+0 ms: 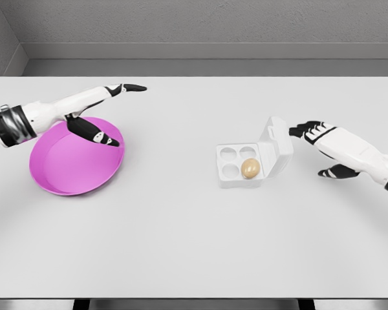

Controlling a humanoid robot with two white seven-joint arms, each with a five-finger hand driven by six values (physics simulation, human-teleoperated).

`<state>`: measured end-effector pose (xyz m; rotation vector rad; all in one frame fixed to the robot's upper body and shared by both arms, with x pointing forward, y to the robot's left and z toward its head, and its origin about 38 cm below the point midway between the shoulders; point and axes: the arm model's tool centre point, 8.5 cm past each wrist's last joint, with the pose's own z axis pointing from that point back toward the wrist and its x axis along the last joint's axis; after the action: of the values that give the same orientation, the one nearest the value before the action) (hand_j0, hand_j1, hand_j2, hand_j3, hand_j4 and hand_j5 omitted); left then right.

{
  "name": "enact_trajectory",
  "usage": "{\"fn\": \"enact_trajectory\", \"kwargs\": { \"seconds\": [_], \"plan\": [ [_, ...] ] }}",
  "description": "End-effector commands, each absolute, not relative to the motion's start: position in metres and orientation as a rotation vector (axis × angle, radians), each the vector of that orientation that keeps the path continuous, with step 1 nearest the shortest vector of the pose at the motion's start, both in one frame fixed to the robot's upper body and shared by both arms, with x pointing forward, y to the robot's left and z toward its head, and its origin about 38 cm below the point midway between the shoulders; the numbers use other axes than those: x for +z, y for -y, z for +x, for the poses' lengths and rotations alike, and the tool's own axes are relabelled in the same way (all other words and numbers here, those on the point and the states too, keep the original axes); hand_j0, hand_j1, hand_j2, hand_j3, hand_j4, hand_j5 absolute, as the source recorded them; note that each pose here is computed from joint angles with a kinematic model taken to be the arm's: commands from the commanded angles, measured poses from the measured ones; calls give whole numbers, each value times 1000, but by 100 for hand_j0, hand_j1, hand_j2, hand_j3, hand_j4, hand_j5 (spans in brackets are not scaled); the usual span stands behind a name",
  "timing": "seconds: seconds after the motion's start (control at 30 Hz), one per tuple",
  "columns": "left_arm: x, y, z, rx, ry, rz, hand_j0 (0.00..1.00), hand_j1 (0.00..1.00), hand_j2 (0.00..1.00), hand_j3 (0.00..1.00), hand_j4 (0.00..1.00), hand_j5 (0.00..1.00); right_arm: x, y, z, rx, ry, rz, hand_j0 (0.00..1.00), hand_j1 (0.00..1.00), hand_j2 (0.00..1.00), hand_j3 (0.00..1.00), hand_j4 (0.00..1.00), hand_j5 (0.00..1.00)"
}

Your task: Pack egg into the box and close the box lid

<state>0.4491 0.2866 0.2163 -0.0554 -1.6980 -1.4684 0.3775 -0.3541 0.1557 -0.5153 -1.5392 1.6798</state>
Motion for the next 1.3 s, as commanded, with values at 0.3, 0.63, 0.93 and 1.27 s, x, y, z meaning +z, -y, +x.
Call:
{"fn": "enact_trajectory", "kwargs": {
  "seconds": [0.3,0.63,0.93,1.27],
  "plan": [
    [219,-294,449,-1461,1696,-38,100,100,100,100,100,100,160,344,369,1691,1576,-496,100,100,100,100,100,100],
    [220,-294,450,-1458,1700,-33,100,100,100,100,100,100,159,326,357,1709,1619,-464,100,100,100,100,100,100],
    [221,-294,451,-1457,1703,-29,100,100,100,100,100,100,153,308,347,1732,1642,-410,100,100,100,100,100,100],
    [217,-297,449,-1487,1682,-16,100,100,100,100,100,100,156,341,354,1657,1601,-488,100,100,100,100,100,100]
  ]
}}
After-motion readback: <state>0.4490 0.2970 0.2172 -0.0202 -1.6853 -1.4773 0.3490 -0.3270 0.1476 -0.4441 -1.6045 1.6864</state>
